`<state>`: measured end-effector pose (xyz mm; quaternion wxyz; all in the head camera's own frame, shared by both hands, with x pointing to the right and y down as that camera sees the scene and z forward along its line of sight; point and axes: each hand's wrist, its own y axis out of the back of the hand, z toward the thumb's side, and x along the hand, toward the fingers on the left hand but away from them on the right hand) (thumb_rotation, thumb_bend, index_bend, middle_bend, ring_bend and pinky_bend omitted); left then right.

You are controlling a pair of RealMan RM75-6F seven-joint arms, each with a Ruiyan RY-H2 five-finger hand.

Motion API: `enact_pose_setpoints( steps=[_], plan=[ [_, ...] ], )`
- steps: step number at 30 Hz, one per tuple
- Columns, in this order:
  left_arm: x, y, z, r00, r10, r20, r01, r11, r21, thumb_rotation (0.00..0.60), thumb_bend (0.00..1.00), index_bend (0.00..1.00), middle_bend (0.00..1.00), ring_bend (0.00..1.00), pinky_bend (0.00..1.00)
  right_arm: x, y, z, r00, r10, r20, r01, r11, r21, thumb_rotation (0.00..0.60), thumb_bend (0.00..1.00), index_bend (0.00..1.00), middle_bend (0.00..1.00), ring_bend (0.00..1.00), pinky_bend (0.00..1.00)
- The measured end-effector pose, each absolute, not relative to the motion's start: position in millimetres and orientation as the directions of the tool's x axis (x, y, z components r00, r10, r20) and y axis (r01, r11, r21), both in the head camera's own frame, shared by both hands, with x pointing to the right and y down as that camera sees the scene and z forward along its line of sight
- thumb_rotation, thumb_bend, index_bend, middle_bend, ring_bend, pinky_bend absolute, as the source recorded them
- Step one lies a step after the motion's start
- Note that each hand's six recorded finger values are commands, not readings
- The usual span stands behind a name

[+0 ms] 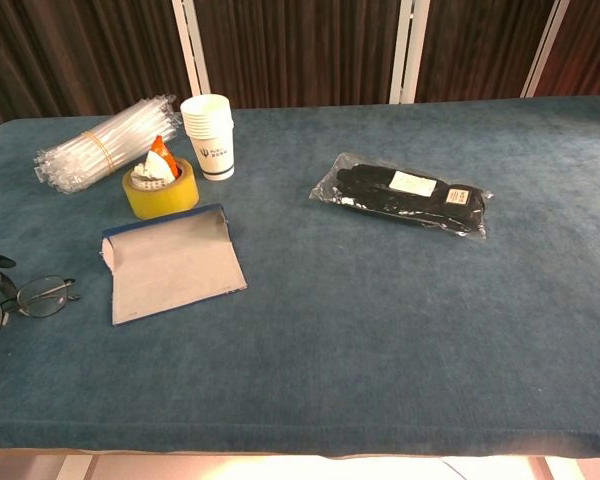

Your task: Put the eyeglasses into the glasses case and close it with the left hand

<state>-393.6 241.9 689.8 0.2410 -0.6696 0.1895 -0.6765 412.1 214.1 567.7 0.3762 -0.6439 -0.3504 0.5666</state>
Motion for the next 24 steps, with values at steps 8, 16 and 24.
enact_pose_setpoints(
  steps=[8, 16, 24],
  plan=[
    [-384.0, 249.3, 682.6, 0.078, -0.568, 0.819, 0.08, -0.816, -0.573, 0.49, 0.41, 0.31, 0.02, 0.0, 0.09, 412.1, 214.8, 568.2, 0.11, 0.877, -0.467, 0.019, -0.472, -0.881, 0.6, 0.28, 0.0, 0.0, 0.0, 0.0],
    [-385.4, 240.8, 690.7, 0.076, -0.581, 0.81, 0.032, -0.811, -0.584, 0.578, 0.34, 0.38, 0.04, 0.0, 0.09, 411.7, 215.5, 568.2, 0.112, 0.876, -0.469, 0.02, -0.473, -0.881, 0.6, 0.28, 0.0, 0.0, 0.0, 0.0],
    [-381.5, 234.2, 698.6, 0.075, -0.588, 0.805, 0.03, -0.806, -0.591, 0.6, 0.37, 0.48, 0.05, 0.0, 0.09, 412.2, 215.3, 568.0, 0.112, 0.876, -0.468, 0.019, -0.473, -0.881, 0.6, 0.28, 0.0, 0.0, 0.0, 0.0]
  ],
)
